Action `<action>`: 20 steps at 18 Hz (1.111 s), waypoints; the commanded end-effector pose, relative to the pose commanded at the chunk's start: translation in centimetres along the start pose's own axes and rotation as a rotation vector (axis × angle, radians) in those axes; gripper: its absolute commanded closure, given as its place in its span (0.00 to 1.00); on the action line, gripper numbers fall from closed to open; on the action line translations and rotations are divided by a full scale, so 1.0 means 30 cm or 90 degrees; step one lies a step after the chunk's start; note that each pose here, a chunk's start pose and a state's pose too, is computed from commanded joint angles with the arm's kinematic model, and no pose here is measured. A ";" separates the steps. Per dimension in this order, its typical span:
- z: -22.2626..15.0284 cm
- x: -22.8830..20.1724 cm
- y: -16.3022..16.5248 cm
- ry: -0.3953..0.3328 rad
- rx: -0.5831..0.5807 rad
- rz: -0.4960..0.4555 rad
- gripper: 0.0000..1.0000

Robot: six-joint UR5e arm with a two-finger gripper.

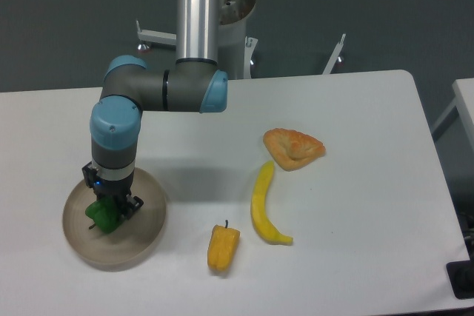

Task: Place the green pepper on the plate
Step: 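Lower the green pepper onto the plate and open the gripper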

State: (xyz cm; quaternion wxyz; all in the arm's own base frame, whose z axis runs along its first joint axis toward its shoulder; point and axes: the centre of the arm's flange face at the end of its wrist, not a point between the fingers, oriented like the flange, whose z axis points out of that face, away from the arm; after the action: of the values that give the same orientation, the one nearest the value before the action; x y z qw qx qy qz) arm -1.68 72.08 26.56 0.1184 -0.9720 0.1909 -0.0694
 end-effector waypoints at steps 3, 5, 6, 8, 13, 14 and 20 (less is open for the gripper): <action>0.003 0.001 0.002 0.001 -0.002 0.000 0.56; 0.003 0.001 0.002 0.001 -0.002 0.001 0.31; -0.001 0.001 0.002 0.001 -0.001 0.001 0.23; -0.004 0.002 0.002 0.001 -0.001 -0.002 0.06; -0.041 -0.003 0.003 -0.003 0.007 -0.007 0.00; -0.068 -0.012 0.005 -0.009 0.012 -0.010 0.00; -0.287 -0.226 0.114 -0.059 0.048 -0.065 0.00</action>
State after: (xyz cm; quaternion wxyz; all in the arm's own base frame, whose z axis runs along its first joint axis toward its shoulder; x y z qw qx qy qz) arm -10.66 69.87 33.37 0.1599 -0.9774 0.1328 -0.0373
